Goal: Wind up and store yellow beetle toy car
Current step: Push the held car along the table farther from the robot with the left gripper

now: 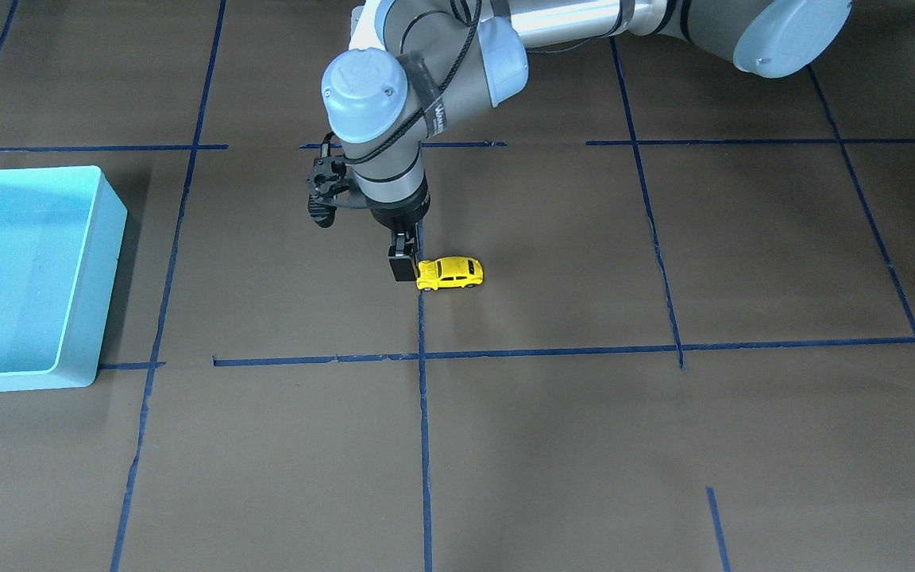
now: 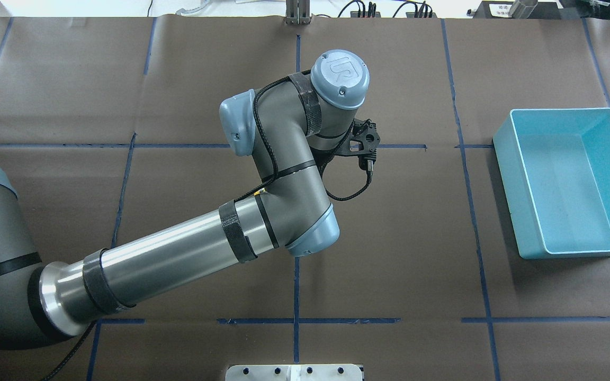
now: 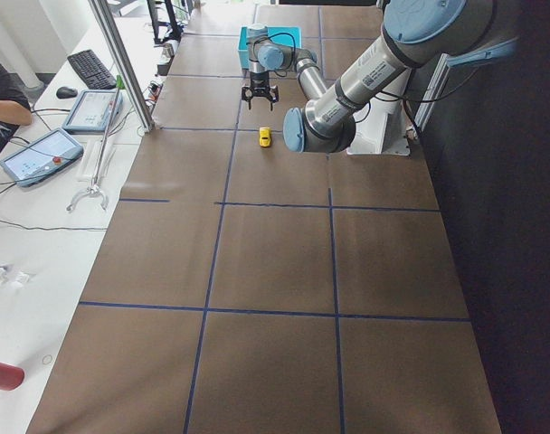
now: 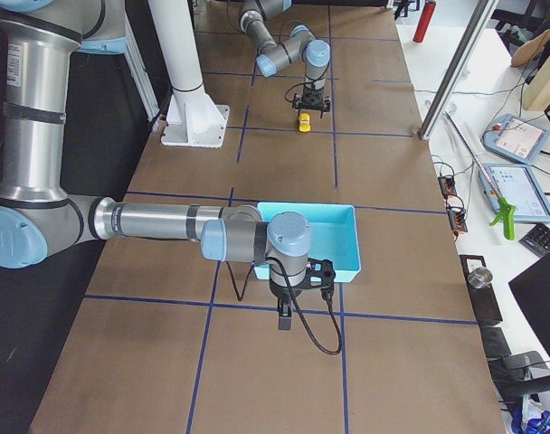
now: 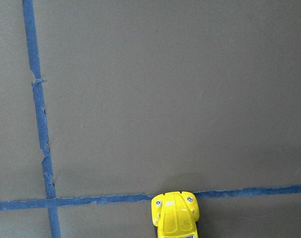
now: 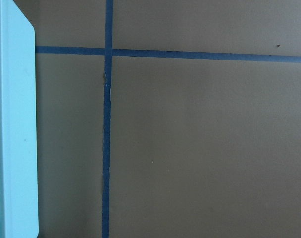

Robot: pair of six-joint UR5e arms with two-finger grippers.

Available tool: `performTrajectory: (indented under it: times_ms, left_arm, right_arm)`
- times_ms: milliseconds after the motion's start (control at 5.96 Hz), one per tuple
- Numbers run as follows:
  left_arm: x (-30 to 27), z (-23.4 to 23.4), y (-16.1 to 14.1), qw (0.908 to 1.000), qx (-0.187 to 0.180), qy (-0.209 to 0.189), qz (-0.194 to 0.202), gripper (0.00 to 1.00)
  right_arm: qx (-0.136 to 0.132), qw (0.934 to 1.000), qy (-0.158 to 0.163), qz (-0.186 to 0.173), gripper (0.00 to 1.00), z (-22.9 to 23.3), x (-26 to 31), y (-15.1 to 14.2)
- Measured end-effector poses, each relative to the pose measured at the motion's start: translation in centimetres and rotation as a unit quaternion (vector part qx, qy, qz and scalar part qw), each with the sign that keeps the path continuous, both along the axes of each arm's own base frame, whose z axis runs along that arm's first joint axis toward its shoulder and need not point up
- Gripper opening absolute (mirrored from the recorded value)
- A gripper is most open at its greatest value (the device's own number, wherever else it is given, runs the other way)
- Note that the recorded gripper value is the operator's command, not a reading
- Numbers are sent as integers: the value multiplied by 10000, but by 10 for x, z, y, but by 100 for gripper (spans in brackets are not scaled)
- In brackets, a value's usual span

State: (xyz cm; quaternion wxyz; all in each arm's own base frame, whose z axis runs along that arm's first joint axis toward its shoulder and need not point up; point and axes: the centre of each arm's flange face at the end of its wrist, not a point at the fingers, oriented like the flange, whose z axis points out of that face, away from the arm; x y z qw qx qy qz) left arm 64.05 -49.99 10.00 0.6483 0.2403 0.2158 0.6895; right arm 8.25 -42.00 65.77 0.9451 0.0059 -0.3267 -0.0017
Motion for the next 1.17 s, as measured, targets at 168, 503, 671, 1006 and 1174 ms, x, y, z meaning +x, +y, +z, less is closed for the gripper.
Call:
performTrajectory:
  times_ms: [168, 503, 671, 1006, 1174]
  left_arm:
    - [11, 13, 7, 9999, 76, -127, 11, 100]
    - [15, 37, 12, 9995, 135, -272, -21, 100]
    - [12, 44, 11, 9993, 224, -280, -92, 100]
    - [10, 55, 10, 9990, 317, -244, -184, 100]
    - [10, 59, 11, 9990, 316, -217, -212, 100]
  right_arm:
    - [1, 10000, 0, 0, 100, 0, 0, 0]
    - [5, 10000, 0, 0, 100, 0, 0, 0]
    - [5, 10000, 0, 0, 100, -1, 0, 0]
    - [2, 10000, 0, 0, 100, -1, 0, 0]
    - [1, 10000, 0, 0, 100, -1, 0, 0]
